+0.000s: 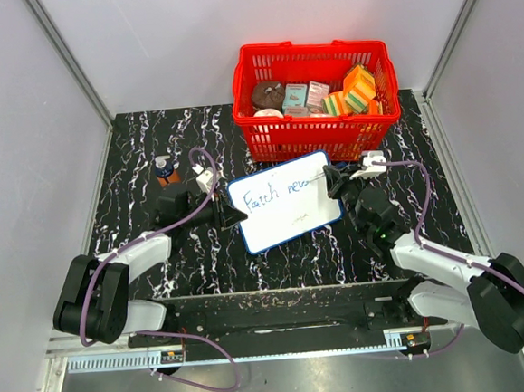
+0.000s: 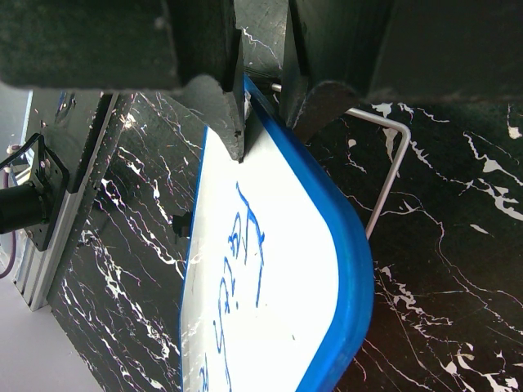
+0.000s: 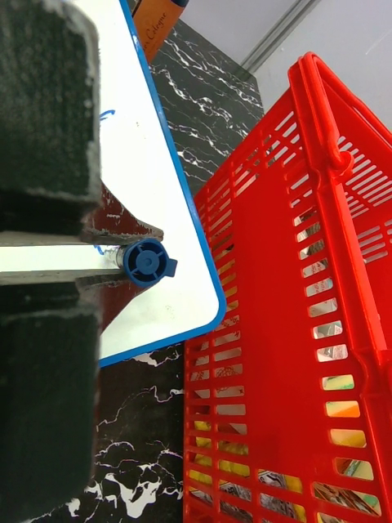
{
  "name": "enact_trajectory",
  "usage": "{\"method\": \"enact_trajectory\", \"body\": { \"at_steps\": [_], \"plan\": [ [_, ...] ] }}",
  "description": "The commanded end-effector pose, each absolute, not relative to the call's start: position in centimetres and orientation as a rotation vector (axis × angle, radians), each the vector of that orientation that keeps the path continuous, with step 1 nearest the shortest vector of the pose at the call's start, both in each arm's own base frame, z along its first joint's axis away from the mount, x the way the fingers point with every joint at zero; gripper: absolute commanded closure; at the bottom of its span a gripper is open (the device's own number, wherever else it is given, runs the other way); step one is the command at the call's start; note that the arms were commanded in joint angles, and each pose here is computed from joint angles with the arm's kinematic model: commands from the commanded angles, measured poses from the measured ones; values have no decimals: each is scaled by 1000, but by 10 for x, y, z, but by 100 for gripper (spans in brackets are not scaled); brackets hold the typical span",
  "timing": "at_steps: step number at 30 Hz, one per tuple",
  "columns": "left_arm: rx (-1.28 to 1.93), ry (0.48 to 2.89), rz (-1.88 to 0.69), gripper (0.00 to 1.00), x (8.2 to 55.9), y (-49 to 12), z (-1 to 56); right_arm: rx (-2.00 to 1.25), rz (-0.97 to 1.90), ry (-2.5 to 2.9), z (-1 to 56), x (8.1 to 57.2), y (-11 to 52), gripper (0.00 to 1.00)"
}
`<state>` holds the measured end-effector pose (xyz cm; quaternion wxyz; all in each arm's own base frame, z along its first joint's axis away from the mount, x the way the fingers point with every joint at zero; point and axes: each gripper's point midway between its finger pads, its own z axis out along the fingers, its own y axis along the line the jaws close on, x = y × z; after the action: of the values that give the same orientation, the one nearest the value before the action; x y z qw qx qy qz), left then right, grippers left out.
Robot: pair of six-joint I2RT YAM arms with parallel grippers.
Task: Write a sentence on the whiteboard
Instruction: Write with the whiteboard marker on the whiteboard.
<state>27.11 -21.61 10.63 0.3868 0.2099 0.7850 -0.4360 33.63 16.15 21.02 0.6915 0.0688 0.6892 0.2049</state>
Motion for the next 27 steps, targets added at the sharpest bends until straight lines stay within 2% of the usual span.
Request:
{"method": "enact_trajectory", "body": {
  "at_steps": [1, 8, 27],
  "plan": [
    [596, 1941, -907, 100, 294, -202, 104, 154, 470, 1482, 231, 335, 158, 100],
    [596, 1941, -907, 100, 294, -202, 104, 128, 542, 1468, 235, 326, 165, 100],
    [597, 1941, -909, 100, 294, -202, 103, 144, 495, 1505, 215, 340, 167, 100]
  ]
}}
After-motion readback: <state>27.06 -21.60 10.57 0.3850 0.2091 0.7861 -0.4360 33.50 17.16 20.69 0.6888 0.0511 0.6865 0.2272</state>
